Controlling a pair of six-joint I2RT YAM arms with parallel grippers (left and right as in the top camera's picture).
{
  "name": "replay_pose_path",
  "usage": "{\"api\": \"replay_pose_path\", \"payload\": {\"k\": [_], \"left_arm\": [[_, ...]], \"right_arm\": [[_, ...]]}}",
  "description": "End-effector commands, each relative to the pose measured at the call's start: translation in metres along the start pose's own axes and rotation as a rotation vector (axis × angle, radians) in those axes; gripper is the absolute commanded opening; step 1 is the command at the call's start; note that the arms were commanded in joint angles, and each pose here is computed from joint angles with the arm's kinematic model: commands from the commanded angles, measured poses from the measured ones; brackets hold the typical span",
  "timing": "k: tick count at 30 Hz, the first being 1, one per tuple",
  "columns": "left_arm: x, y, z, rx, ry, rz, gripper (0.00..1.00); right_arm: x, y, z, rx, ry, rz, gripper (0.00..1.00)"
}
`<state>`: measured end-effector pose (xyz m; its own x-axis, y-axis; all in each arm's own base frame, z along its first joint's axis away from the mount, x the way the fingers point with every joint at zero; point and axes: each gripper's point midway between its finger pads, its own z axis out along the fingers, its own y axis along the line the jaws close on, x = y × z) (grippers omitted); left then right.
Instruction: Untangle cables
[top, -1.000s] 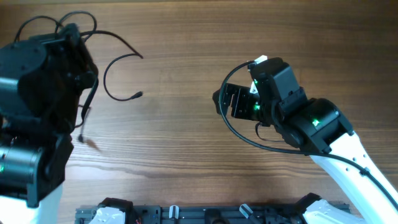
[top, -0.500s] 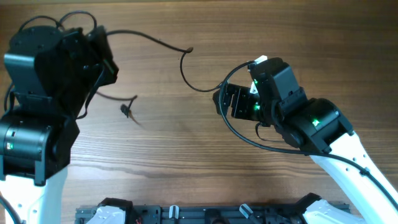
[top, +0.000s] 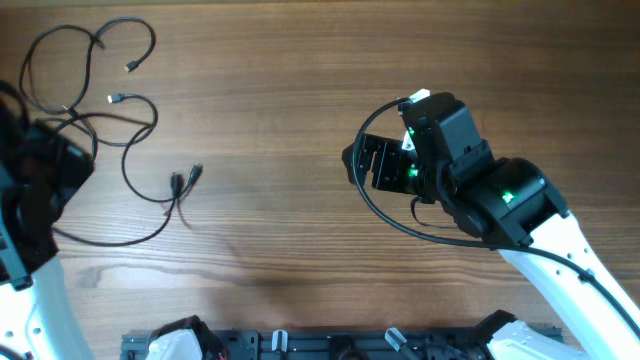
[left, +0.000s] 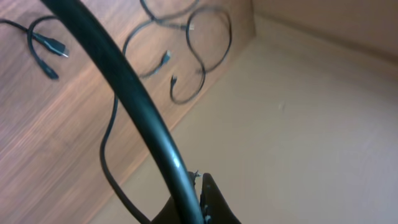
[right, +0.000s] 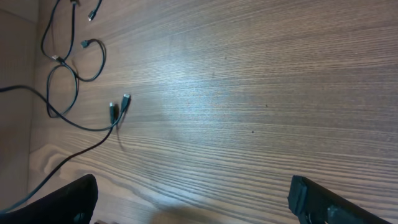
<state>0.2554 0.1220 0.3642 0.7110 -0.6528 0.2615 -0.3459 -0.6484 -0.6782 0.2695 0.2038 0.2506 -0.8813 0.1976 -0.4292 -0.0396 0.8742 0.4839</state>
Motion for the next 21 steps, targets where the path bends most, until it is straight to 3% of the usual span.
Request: {"api": "replay_pose_path", "payload": {"k": [1, 10, 18, 21], "left_arm": [[-0.03, -0.006, 0.006, -0.006, -0.108, -0.083, 0.06], [-0.079, 0.001, 0.059, -0.17, -0.305, -0.165, 0.06], [-0.162, -0.005, 0.105, -0.245, -0.573, -0.274, 0.06], [-0.192, -0.013, 0.125, -0.259, -0.666, -0.2, 0.06]], "right_arm": [[0.0, -0.001, 0.004, 0.007, 0.006, 0.014, 1.0], [0.002, -0.002, 0.004, 0.013, 0.012, 0.013, 1.0], [0.002, -0.002, 0.004, 0.014, 0.012, 0.011, 1.0], [0.001, -0.002, 0.004, 0.01, 0.007, 0.012, 1.0]]}}
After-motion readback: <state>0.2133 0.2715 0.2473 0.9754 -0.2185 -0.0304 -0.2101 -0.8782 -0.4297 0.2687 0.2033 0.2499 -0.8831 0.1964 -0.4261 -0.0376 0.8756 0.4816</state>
